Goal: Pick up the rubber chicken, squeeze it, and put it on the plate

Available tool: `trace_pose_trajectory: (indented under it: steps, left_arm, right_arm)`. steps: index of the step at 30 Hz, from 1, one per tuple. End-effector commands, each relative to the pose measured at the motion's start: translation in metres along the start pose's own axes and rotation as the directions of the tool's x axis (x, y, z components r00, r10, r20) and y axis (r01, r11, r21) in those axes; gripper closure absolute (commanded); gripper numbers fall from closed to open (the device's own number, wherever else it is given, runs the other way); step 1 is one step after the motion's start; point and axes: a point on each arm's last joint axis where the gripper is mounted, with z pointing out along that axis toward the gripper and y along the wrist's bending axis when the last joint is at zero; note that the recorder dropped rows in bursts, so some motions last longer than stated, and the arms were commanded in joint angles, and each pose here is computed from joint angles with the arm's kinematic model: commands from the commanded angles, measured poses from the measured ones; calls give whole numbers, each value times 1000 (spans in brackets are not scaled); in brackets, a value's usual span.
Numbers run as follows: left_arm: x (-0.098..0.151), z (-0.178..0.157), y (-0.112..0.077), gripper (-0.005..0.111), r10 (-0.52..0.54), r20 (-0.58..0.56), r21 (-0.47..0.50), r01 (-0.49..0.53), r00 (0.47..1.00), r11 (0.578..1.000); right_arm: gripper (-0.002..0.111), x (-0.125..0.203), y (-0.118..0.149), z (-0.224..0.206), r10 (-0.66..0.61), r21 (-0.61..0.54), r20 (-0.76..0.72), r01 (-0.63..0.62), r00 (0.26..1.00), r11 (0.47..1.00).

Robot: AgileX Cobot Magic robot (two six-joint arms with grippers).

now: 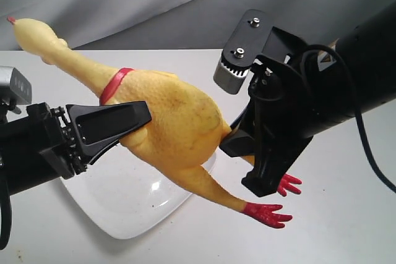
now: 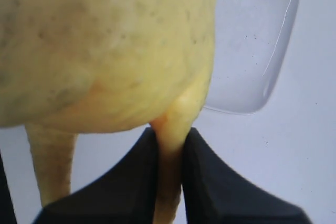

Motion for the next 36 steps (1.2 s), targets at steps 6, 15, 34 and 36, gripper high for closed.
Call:
trace_pose_trajectory:
  steps: [6,15,34,36]
  left_arm:
    - [1,0,1,32,22,-15,-2,-22,1000,1000]
    - [2,0,1,15,-13,-18,-4,13,1000,1000]
    - [5,0,5,98,37,-52,-50,-40,998,998]
    - [5,0,5,80,39,-51,-44,-41,998,998]
  right_arm:
    - [108,-2,2,-4,-2,4,18,2,1000,1000]
    - [108,-2,2,-4,-2,4,18,2,1000,1000]
    - [108,-2,2,-4,-2,2,17,2,1000,1000]
    - [108,-2,2,-4,-2,2,17,2,1000,1000]
